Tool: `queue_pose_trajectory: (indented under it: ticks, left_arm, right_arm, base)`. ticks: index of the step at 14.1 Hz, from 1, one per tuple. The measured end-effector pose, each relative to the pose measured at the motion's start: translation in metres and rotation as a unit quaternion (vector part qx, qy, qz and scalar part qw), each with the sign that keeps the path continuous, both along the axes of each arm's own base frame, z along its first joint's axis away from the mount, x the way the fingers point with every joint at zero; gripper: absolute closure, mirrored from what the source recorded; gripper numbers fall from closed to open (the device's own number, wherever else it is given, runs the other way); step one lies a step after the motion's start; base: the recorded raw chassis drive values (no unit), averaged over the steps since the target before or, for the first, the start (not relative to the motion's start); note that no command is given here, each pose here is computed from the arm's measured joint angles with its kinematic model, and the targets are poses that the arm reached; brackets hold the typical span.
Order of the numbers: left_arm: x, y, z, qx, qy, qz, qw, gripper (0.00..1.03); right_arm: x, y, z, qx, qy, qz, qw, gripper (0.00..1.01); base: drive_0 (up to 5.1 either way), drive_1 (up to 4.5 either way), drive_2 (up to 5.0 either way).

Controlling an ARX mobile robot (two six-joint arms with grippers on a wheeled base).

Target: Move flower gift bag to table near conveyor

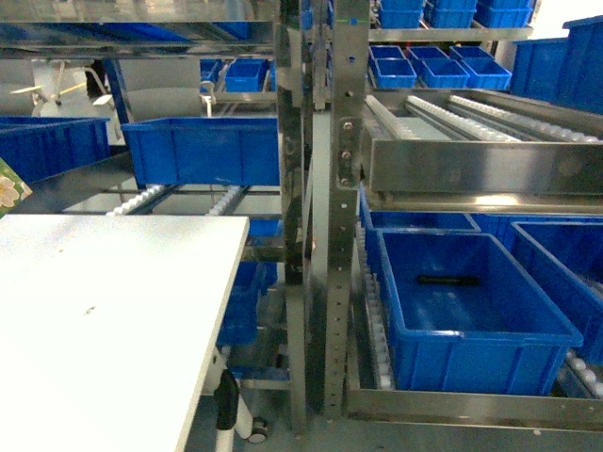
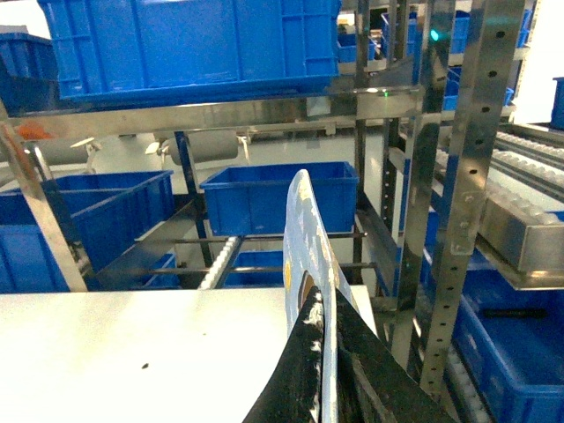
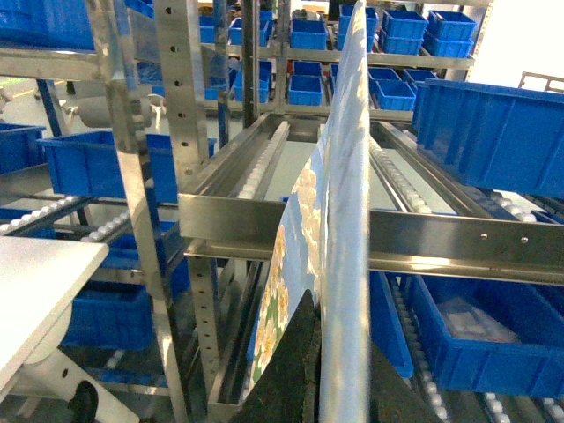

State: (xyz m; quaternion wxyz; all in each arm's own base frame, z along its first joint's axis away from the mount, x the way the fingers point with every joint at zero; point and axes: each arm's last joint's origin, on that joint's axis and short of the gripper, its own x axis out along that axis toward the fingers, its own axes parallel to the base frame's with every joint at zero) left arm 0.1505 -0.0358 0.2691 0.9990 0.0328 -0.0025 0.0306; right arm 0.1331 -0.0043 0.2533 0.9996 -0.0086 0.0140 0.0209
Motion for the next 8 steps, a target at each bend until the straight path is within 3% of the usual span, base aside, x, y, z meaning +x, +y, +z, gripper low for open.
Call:
queue_pose_trajectory:
  ticks: [8]
  left_arm:
    - [0.0,0.0,0.0,0.0,0.0,0.0,1.0,1.01]
  right_arm:
    - [0.0,0.0,0.0003,0.0,-0.001,0.0,1.0,0.99]
  base:
    - [-4.9,2.45,2.4]
